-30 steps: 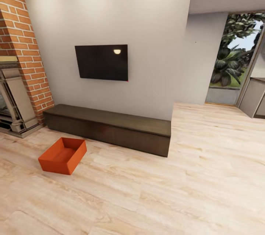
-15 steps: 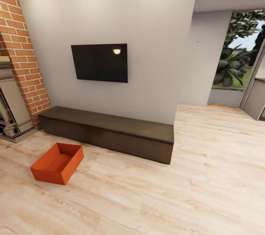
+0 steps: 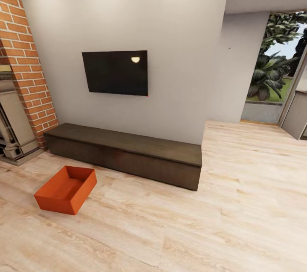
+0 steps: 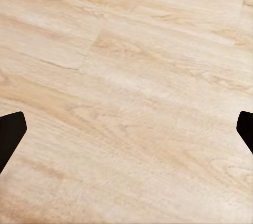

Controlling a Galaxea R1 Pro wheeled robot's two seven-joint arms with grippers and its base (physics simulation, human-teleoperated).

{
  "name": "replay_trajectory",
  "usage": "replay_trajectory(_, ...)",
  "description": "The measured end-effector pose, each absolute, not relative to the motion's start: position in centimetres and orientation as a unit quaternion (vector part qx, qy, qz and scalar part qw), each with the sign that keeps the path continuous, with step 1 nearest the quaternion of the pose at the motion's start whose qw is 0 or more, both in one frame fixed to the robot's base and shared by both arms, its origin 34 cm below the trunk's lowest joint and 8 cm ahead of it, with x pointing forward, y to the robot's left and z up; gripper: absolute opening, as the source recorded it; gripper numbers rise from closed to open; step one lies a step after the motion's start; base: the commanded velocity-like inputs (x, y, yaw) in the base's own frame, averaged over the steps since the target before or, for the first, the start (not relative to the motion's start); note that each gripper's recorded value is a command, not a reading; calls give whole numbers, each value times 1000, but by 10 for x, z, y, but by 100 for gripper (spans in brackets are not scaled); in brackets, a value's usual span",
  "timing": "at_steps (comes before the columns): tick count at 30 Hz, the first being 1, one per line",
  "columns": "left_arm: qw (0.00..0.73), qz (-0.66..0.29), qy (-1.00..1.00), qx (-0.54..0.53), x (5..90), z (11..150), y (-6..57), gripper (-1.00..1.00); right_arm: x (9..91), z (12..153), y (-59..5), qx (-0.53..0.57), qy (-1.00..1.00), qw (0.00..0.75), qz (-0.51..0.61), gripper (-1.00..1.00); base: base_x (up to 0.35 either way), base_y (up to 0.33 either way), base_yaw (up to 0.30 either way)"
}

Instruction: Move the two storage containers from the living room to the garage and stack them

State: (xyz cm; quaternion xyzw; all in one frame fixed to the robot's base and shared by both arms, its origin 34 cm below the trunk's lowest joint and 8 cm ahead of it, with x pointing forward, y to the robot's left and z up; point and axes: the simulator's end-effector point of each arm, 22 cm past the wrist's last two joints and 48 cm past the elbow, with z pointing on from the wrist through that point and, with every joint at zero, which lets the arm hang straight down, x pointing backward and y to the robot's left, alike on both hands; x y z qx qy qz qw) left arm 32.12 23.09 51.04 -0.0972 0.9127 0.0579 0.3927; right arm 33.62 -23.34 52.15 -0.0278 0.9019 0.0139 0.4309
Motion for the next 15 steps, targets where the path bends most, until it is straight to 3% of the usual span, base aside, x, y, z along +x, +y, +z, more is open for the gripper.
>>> replay_trajectory(15, 394, 60, 912, -100, 321, 511, 233, 100, 336, 521, -233, -28, 902, 431, 14, 100, 0, 0, 268)
